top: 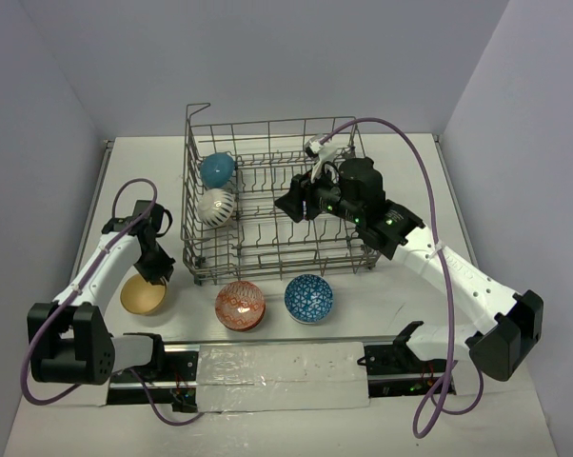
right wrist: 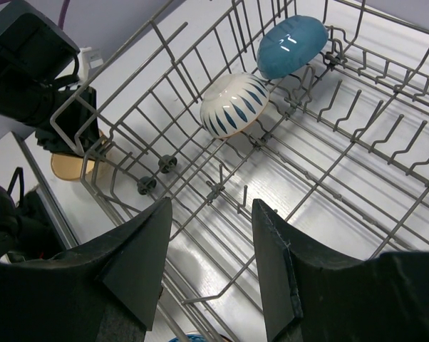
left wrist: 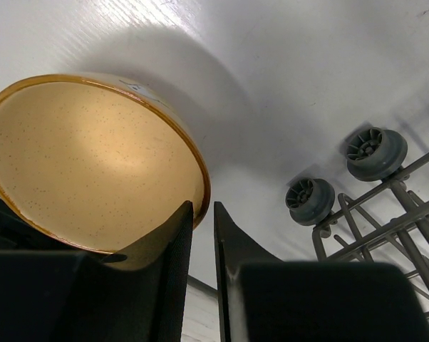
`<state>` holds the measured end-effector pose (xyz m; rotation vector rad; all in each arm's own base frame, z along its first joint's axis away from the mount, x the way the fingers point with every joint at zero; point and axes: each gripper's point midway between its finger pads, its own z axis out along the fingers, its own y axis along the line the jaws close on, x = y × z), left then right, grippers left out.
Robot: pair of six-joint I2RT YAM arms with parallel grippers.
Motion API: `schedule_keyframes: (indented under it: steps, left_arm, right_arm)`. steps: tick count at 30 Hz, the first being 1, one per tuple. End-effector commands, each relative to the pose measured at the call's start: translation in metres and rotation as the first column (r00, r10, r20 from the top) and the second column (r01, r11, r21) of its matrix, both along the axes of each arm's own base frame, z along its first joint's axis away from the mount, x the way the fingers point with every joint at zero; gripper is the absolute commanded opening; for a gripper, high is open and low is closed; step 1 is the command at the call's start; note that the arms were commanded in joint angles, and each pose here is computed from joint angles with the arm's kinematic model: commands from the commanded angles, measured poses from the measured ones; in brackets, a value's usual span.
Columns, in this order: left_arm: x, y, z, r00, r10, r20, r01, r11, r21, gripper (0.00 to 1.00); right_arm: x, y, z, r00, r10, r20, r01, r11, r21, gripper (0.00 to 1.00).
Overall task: Load the bowls into the dish rack
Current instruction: Move the bowl to the corner of the board.
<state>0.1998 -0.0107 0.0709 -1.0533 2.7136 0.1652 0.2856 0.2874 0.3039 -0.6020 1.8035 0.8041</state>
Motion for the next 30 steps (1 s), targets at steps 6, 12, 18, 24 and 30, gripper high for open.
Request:
schedule_keyframes:
  steps: [6,12,18,24,30]
  left_arm:
    - [-0.003,0.003,0.008,1.000,-0.014,0.011,0.014,1.000,0.018,0.24]
    - [-0.006,0.004,0.006,0.999,-0.027,-0.016,0.028,0.999,0.022,0.24]
    - [-0.009,0.006,0.005,0.998,-0.042,-0.041,0.043,0.998,0.034,0.24]
    - [-0.012,0.004,0.000,0.997,-0.053,-0.059,0.054,0.998,0.025,0.21]
    - [-0.007,-0.001,0.000,0.997,-0.063,-0.054,0.063,0.998,0.000,0.16]
  right_arm:
    - [-0.001,-0.007,0.016,0.999,-0.015,0.051,0.014,1.000,0.021,0.56]
    - [0.000,-0.007,0.015,0.999,-0.017,0.049,0.016,1.000,0.021,0.56]
    - [0.000,-0.007,0.016,0.999,-0.017,0.051,0.016,1.000,0.021,0.56]
    - [0.000,-0.007,0.015,0.999,-0.020,0.050,0.019,1.000,0.019,0.56]
    - [0.001,-0.008,0.015,0.998,-0.022,0.052,0.021,1.000,0.018,0.56]
